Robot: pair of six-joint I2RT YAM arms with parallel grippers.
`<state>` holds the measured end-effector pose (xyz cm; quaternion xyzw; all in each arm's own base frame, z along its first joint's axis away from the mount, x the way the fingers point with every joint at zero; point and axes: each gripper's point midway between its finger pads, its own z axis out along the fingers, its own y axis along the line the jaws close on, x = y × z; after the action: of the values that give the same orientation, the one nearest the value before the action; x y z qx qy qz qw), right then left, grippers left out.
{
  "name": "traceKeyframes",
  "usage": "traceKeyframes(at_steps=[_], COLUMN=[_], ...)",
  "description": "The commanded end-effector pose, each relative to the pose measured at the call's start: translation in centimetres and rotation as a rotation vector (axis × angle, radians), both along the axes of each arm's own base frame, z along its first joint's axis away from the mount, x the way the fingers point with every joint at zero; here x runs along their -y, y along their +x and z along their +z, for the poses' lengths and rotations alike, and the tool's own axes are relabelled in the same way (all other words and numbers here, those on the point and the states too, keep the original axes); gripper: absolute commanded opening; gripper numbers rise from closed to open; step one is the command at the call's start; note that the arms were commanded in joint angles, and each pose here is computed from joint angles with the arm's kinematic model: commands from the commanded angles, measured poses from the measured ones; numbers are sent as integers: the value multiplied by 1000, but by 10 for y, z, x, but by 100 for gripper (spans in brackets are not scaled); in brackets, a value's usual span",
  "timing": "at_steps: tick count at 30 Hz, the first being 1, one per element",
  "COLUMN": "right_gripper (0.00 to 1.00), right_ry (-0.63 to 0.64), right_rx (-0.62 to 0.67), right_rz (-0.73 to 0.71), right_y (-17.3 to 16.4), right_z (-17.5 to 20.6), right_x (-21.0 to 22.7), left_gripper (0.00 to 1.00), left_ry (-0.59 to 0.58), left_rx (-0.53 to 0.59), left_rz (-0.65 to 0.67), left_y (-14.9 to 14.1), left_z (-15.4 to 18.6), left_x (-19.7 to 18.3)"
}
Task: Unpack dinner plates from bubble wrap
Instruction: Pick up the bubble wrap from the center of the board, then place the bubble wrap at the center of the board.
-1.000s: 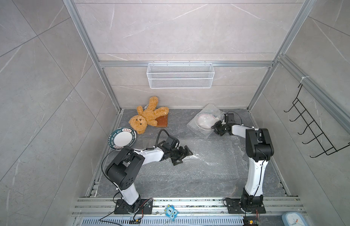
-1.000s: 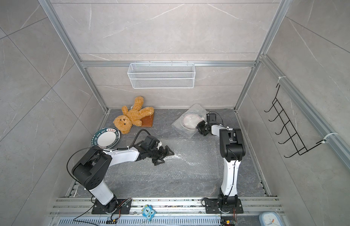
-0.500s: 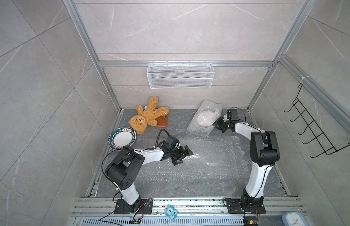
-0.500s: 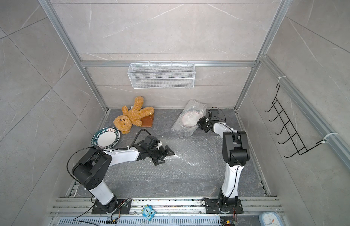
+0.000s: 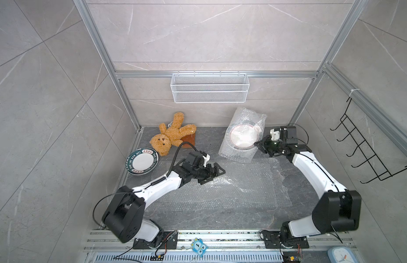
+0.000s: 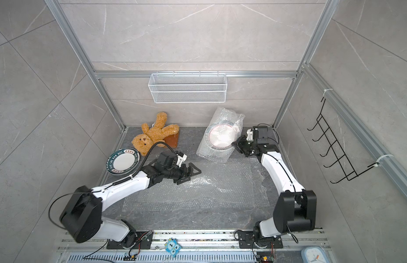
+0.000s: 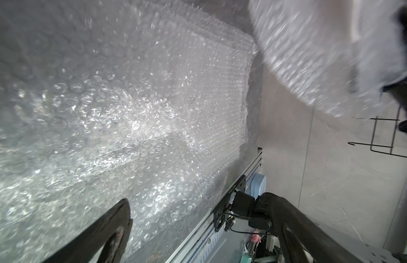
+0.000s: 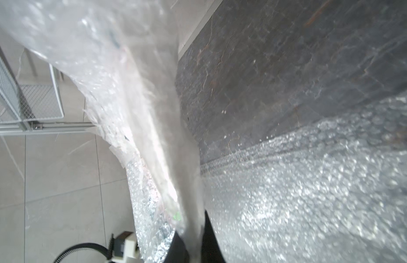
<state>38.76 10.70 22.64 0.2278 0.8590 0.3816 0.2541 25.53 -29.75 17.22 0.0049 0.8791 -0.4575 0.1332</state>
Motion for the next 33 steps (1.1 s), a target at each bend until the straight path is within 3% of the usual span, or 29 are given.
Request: traceKeyframes(at_steps=[1,6,12,20,24,33], right_gripper=[0,0,0,0,0,28], right_ry=[14,8,-54,-79,-106,-281], right_rx=[-104,-201,-335,-336,-335,-321], right_rz=[129,205,174,180,181,106], right_y=[-58,-120,-157,-148,-144,-141], right_z=[-20,-52,-101,-130,-138,-135], right_x=[-13,-15,-4,-7,-5,24], left_gripper=[99,100,94,89,89,86], left_ry=[61,150,235,459,484,555], left_rx=[121,197,177,273,287,324], left_rz=[61,168,69,-115,-186,-367], left_y=[-3,-8,-9,-17,-20,-35], left_z=[24,30,12,-3,-10,-19], left_x=[-36,-72,-64,-22,0,39])
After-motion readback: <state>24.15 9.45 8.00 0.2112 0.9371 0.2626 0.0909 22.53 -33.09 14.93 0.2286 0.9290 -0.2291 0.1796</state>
